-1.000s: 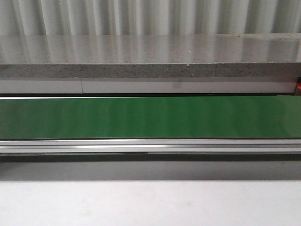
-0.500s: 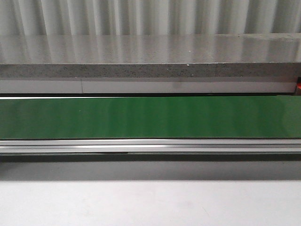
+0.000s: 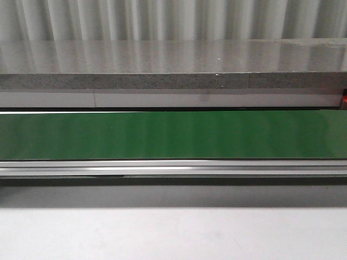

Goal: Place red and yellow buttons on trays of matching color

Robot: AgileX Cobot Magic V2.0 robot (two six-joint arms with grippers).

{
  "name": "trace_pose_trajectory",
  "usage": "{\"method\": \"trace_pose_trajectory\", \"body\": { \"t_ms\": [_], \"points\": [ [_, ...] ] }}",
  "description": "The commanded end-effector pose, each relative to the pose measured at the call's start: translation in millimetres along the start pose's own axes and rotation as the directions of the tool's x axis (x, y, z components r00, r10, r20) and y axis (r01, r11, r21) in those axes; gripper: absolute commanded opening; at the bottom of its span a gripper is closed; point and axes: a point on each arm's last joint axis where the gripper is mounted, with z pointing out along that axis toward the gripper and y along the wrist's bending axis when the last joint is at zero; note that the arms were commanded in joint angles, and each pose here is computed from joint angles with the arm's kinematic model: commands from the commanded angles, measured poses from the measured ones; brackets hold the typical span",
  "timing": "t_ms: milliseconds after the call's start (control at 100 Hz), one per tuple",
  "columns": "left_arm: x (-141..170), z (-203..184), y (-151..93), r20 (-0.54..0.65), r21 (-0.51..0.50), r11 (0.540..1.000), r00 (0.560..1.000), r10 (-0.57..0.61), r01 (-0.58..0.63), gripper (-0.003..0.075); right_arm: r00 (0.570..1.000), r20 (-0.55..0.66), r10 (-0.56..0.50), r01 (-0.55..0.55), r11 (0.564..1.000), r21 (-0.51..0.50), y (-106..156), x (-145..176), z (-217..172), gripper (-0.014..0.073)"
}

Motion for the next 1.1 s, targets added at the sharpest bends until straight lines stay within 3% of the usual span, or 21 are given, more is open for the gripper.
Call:
{"method": "trace_pose_trajectory", "body": {
  "t_ms": [0,250,1090],
  "points": [
    [-13.7,-4.7,-2.3,0.094,0.01,1.0,0.996,-0.004,0.003,-0.002,0.993,0.111,-0.032,0.034,0.999,-0.015,-0.8,-6.4,-11.7,0.0422],
    [-13.7,-4.7,-2.3,0.094,0.01,1.0,0.996,-0.004,0.003,-0.002,0.99,0.14,-0.024,0.026,1.0,-0.016,-3.5,-4.1,-22.4,-0.0069],
    [-13.7,-4.7,-2.3,0.094,0.01,1.0,0.996,-0.004,0.003,-0.002,0.99,0.14,-0.024,0.027,1.0,-0.016,-3.4,-4.0,-21.9,-0.0067]
  ]
}}
